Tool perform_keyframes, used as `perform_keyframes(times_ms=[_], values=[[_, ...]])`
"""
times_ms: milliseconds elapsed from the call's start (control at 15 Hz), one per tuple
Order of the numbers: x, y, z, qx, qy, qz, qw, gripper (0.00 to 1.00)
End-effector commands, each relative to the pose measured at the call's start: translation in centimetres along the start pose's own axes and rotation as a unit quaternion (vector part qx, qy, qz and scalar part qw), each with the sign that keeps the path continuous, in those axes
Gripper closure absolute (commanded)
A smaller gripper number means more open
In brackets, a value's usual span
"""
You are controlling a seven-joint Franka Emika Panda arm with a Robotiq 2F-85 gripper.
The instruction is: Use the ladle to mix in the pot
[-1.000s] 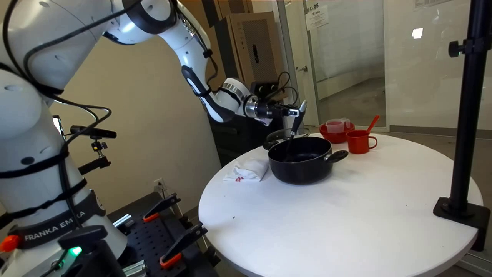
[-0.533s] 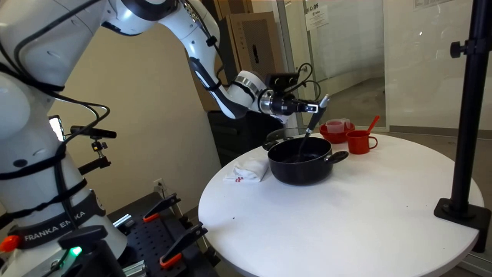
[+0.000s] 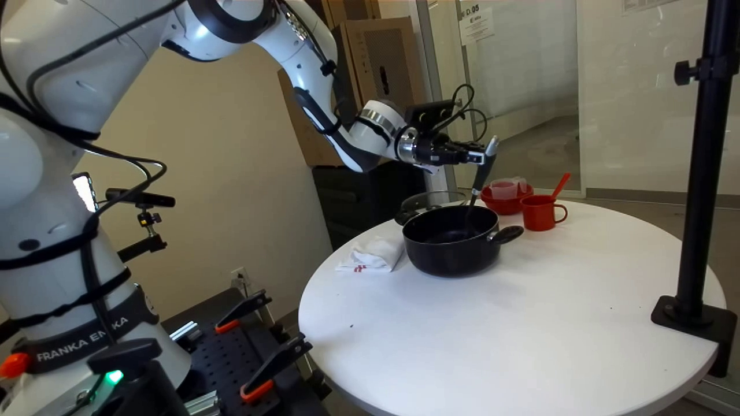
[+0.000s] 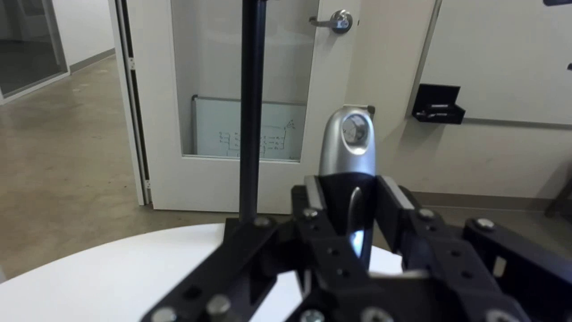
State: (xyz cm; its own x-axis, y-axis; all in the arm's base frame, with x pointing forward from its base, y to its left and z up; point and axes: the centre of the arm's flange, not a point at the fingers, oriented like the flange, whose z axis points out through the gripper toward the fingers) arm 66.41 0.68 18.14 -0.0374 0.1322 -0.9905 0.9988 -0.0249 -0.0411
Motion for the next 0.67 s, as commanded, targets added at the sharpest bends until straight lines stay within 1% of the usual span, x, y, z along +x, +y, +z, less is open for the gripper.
perform_keyframes(times_ms=[0, 133, 267, 467, 600], values=[[2.2, -0.6, -5.8, -0.045, 0.021, -0.001, 0.9988, 0.92], [3.6, -1.9, -9.0, -0.081, 0.032, -0.014, 0.9961, 0.92], [4.4, -3.0, -11.6, -0.108, 0.039, -0.023, 0.9931, 0.92], [4.2, -3.9, -13.1, -0.129, 0.04, -0.028, 0.9905, 0.92], [4.1, -4.1, -13.2, -0.133, 0.038, -0.031, 0.9899, 0.92]])
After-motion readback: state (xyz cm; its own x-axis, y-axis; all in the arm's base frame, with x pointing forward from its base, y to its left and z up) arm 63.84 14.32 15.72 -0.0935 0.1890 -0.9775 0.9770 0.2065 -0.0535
